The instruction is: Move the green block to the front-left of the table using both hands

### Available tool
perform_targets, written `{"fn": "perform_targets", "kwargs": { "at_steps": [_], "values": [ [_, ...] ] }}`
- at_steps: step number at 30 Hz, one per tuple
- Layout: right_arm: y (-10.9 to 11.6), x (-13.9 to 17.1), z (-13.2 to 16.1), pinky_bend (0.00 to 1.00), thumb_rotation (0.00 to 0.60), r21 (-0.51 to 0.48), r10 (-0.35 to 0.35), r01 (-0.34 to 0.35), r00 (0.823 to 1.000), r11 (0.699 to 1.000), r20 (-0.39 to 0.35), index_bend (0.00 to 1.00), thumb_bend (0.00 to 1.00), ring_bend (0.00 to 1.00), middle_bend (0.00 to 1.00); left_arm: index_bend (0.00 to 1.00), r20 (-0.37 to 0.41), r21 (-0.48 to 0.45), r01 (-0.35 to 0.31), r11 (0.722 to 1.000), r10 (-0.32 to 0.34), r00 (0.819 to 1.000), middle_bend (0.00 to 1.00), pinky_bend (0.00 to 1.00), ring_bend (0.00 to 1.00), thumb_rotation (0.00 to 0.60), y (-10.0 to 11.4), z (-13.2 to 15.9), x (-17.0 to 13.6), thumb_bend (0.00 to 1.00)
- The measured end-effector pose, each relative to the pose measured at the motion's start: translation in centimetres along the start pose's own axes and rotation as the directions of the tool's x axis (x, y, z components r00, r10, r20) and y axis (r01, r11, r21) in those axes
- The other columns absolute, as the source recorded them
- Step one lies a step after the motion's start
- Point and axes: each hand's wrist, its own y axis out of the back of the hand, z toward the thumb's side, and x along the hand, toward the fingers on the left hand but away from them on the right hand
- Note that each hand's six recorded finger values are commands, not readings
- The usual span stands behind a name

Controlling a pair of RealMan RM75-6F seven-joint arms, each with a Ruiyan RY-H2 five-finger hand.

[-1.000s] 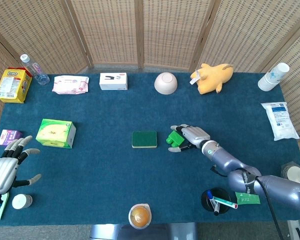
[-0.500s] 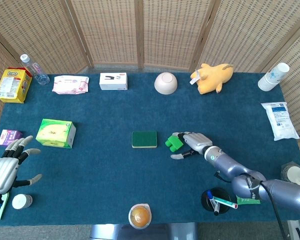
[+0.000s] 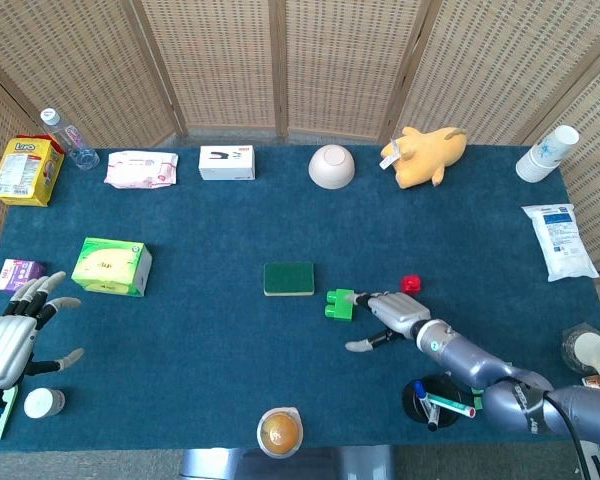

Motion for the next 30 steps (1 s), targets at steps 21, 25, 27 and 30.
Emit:
{"fn": "perform_targets", "kwargs": {
  "at_steps": [21,25,27,30],
  "values": [
    [2.9,-0.6,1.6,0.2,0.199,0.105,-0.076,0.079,0.996,0.991,-0.036,0.01,0.2,0.1,0.15,0.29,-0.019,-0.015,-0.013,1.0,0.013,1.0,0.05,0.0,0.0,0.559,0.3,-0.8,-0.9,0.23],
    [3.4,-1.7,1.5,0.2,0.207,0.11,-0.08,0.083,0.996,0.99,-0.03,0.01,0.2,0.1,0.15,0.29,-0.02,-0.016,-0.013,1.0,0.013,1.0,0.05,0.0,0.0,0.559,0.3,-0.8,-0.9,0.23],
    [3.5,-2.1,1.4,0.2,0.2,0.112,-0.082,0.084,0.996,0.99,-0.026,0.01,0.2,0.1,0.15,0.29,-0.021,-0.016,-0.012,1.0,0.012,1.0,0.05,0.0,0.0,0.561,0.2,-0.8,-0.9,0.23],
    [3.6,-2.8,1.1,0.2,0.2,0.111,-0.081,0.083,0.997,0.99,-0.019,0.01,0.2,0.1,0.15,0.29,-0.022,-0.017,-0.011,1.0,0.011,1.0,0.05,0.0,0.0,0.559,0.2,-0.9,-1.0,0.23]
  ]
}}
